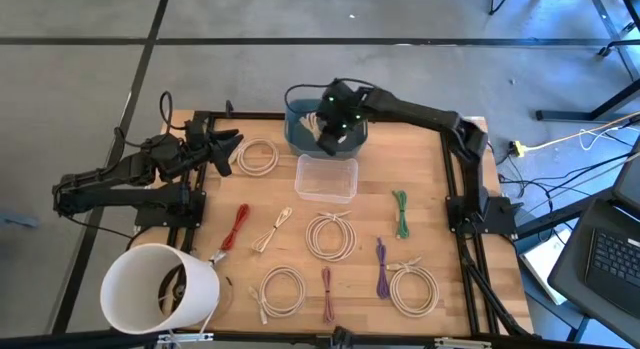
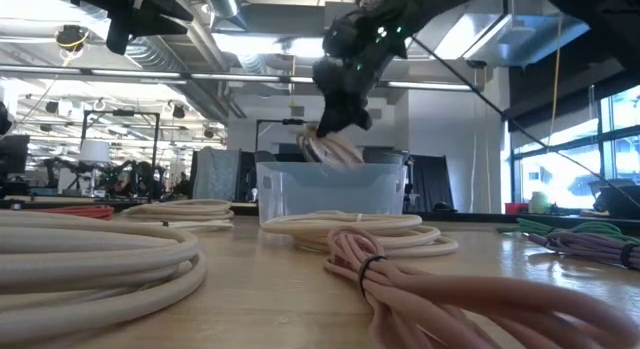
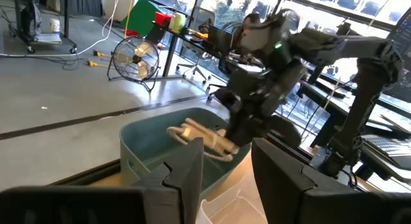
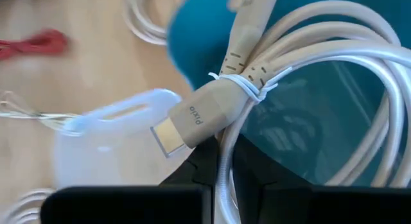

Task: Pick & Place USB Port
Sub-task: Put the brown HDMI cable into the blue bin

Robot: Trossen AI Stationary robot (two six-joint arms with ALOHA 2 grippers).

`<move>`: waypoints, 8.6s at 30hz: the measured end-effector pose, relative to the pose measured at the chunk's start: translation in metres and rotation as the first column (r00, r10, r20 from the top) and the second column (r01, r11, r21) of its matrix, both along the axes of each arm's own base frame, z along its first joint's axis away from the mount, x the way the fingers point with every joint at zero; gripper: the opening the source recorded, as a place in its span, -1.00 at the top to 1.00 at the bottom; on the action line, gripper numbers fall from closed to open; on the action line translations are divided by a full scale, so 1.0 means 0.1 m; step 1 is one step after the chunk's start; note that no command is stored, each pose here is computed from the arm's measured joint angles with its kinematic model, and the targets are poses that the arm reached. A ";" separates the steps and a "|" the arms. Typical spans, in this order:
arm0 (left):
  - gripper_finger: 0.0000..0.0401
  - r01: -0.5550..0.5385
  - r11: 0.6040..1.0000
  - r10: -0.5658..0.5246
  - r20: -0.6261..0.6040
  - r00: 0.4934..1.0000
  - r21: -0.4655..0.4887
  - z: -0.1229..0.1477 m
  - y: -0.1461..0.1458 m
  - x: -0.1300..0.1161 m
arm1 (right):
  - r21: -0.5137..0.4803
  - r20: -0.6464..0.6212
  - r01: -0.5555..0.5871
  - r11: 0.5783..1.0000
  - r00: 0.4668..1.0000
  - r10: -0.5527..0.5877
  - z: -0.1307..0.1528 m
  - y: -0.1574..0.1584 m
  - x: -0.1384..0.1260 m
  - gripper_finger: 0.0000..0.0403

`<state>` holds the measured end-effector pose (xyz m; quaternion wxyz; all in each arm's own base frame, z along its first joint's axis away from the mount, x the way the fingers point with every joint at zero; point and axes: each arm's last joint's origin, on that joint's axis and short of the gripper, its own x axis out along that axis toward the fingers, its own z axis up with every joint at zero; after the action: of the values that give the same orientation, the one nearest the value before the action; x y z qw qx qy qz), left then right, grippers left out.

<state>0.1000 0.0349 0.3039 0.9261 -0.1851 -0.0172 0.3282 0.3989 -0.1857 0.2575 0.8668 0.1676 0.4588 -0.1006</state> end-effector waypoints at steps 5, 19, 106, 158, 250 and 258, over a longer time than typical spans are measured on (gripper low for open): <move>0.37 0.000 1.000 0.000 -0.002 1.000 0.000 0.00 0.00 0.00 | -0.058 -0.070 -0.010 0.998 0.998 0.006 -0.25 -0.07 0.07 0.87; 0.37 0.002 1.000 -0.002 -0.015 1.000 0.013 0.00 0.00 0.00 | -0.027 -0.137 0.001 1.000 0.991 -0.005 -0.80 -0.30 0.16 0.87; 0.17 0.078 0.891 -0.455 -0.875 0.165 -0.448 -1.06 0.96 1.22 | -0.336 0.079 0.024 0.942 0.997 0.003 1.93 0.74 -1.16 0.19; 0.24 -0.532 0.667 -0.256 -0.832 0.492 -0.521 -1.69 1.61 0.61 | -0.380 0.088 -0.002 0.925 0.995 0.038 1.95 0.73 -1.14 0.19; 0.78 0.105 0.971 -0.239 -0.915 0.324 -0.216 -1.17 2.38 2.91 | -0.400 -0.035 0.014 0.916 0.999 -0.030 1.88 0.71 -1.23 0.19; 0.78 0.100 0.966 -0.256 -0.922 0.291 -0.237 -1.39 2.40 2.96 | -0.400 -0.036 0.013 0.916 0.999 -0.030 1.88 0.71 -1.23 0.19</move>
<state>0.3959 0.2749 0.1645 0.7757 -0.0198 0.5705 0.2692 0.2756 -0.1151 0.4456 0.8719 -0.0100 0.4446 -0.2051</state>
